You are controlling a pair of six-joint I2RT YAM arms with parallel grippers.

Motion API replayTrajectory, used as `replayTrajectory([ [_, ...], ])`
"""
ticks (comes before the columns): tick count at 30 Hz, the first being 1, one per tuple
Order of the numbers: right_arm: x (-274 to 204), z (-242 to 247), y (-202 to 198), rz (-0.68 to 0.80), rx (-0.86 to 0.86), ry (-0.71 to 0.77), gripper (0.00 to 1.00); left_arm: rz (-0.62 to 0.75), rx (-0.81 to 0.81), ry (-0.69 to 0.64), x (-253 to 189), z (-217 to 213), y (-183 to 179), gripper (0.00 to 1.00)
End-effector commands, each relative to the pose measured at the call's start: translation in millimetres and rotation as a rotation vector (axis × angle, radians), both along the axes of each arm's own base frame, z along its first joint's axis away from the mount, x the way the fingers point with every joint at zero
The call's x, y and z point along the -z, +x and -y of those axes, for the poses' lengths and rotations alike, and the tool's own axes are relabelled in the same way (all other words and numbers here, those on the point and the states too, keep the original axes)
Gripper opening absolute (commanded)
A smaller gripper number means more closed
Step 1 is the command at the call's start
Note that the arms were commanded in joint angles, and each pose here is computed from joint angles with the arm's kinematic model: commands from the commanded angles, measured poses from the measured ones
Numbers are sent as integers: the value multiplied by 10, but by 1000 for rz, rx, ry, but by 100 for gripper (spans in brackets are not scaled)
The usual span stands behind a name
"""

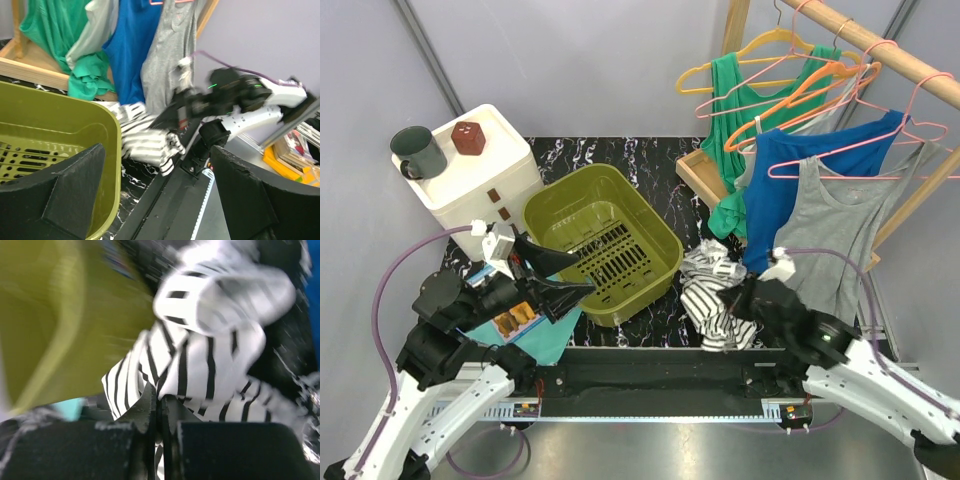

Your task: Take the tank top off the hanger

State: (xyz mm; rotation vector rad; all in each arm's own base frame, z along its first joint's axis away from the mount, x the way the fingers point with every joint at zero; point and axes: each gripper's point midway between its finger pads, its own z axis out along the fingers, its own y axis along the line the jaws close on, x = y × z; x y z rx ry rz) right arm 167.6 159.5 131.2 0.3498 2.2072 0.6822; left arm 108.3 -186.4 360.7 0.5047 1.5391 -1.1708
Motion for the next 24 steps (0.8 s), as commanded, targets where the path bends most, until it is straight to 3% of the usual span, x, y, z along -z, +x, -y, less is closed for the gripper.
replayTrajectory([
  [1, -971, 24, -54, 246, -110, 95, 0, 62, -96, -5, -157, -156, 47, 91],
  [6, -2072, -402, -51, 500, -365, 116, 0, 51, -239, 11, -69, -308, 248, 92],
  [12, -3070, -966, 201, 651, -502, 100, 0, 42, -424, 38, 41, -589, 414, 93],
  [18, -3573, -1569, 418, 701, -617, 148, 0, 95, -514, 38, -58, -834, 344, 93],
  [24, -3589, -2040, 647, 696, -684, 158, 0, 129, -566, 39, -94, -1016, 241, 96],
])
